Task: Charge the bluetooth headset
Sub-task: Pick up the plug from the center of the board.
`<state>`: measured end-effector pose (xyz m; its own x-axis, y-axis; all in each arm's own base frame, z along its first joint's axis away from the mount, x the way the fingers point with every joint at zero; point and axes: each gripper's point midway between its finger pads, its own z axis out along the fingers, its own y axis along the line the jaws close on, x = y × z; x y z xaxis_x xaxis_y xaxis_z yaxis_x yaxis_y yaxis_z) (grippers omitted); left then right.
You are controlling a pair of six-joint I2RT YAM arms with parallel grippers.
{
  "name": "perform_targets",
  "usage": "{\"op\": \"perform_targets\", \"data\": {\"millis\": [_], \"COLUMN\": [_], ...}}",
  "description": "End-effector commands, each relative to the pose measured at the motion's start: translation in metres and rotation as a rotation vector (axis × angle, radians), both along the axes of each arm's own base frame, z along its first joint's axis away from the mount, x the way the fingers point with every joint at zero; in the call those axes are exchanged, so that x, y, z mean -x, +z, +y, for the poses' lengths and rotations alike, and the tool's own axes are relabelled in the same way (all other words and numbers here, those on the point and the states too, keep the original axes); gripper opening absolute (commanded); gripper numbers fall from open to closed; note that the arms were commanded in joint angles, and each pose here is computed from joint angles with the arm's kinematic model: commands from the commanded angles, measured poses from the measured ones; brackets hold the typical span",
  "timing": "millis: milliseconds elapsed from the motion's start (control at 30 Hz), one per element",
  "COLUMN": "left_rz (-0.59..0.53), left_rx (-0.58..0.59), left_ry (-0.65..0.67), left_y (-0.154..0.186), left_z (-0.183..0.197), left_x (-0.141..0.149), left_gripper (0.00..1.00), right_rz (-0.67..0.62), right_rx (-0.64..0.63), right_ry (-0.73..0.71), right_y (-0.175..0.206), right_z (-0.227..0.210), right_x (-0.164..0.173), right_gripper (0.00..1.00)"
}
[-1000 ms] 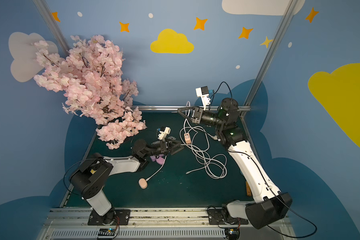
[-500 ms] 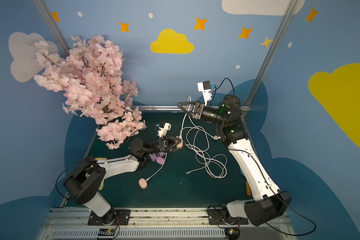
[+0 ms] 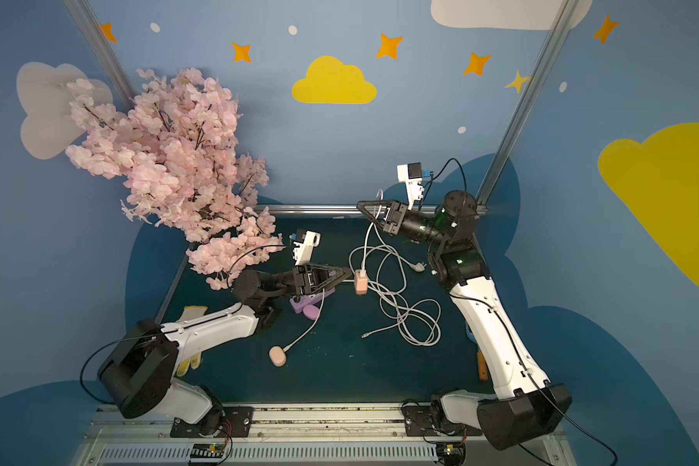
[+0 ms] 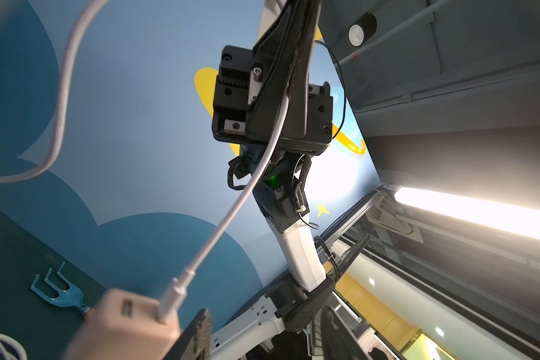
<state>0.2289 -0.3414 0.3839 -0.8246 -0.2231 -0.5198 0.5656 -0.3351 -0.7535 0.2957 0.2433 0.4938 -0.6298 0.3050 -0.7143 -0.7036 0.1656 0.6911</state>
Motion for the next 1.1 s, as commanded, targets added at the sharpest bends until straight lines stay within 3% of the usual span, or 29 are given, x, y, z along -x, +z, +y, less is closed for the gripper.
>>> {"op": "perform_targets", "data": {"millis": [0, 33, 100, 300, 433, 733, 1067], "left_rz": [-0.001, 0.007, 0.031, 0.117, 0.113, 0.024, 0.054], "left_rx": [-0.011, -0.019, -0.037, -0.072, -0.051, 0.042, 0.022], "left_ry": [-0.005, -0.003, 0.000, -0.005, -0.008, -0.045, -0.055], "left_y": [-0.010, -0.015, -0.027, -0.052, -0.041, 0.022, 0.010], "left_z": [-0.003, -0.005, -0.010, -0.024, -0.026, -0.014, -0.018], "left_x": [-0.002, -0.005, -0.012, -0.035, -0.037, -0.014, -0.013], "left_gripper": [0.85, 0.92, 0.99, 1.00, 1.00, 1.00, 1.00], "right_rz": [-0.054, -0.058, -0.072, -0.107, -0.123, -0.108, -0.118], "right_rx": [-0.035, -0.033, -0.026, -0.028, -0.038, -0.027, -0.041], "right_ry": [0.009, 0.011, 0.011, 0.012, 0.041, 0.020, 0.021], "right_y": [0.020, 0.023, 0.028, 0.044, 0.051, 0.037, 0.048], "right_z": [-0.001, -0.001, -0.001, 0.000, 0.007, 0.006, 0.007], "right_x": [0.007, 0.008, 0.010, 0.014, 0.021, 0.018, 0.017], "right_gripper": [0.00, 0.00, 0.00, 0.00, 0.00, 0.00, 0.00]}}
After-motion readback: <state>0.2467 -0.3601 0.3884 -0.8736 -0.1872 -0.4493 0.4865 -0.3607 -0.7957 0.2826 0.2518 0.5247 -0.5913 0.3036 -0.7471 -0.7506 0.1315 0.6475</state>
